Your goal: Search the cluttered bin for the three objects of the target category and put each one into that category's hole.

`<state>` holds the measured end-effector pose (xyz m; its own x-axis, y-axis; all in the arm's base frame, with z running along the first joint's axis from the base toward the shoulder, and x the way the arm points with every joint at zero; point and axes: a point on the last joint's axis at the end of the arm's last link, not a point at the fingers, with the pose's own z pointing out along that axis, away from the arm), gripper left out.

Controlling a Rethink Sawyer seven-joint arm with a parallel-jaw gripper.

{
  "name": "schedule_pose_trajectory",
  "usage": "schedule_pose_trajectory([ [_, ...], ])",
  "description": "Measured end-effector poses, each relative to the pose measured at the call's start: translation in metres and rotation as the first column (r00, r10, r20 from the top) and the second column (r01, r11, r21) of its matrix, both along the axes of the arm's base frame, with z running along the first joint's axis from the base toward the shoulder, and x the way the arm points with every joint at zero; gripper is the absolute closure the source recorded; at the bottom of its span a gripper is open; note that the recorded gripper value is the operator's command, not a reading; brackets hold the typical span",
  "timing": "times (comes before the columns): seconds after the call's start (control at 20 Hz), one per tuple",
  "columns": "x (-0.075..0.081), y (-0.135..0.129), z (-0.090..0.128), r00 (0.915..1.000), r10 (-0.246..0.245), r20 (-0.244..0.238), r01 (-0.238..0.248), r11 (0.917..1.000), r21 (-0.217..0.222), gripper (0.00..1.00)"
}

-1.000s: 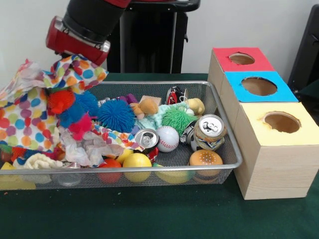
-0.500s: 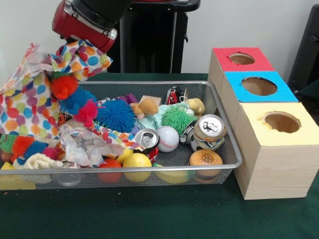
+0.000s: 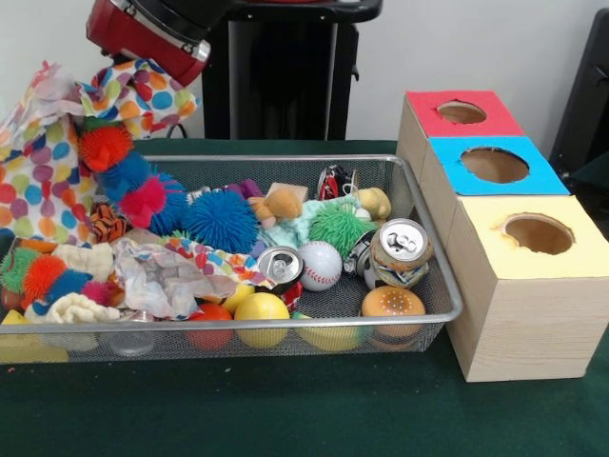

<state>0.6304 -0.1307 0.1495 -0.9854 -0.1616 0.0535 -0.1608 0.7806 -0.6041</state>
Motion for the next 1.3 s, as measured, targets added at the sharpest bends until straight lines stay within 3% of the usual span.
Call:
schedule_pose_trajectory([
  [0.4,-0.002,0.015,0.0,0.9997,0.022,-0.013,-0.022,0.9995,-0.023,1.0],
  [0.65,0.0,0.041,-0.005,0.9988,0.041,-0.027,-0.042,0.9986,-0.033,1.0],
  [1.3,0.003,0.089,-0.007,0.9972,0.036,-0.065,-0.04,0.9972,-0.063,1.0],
])
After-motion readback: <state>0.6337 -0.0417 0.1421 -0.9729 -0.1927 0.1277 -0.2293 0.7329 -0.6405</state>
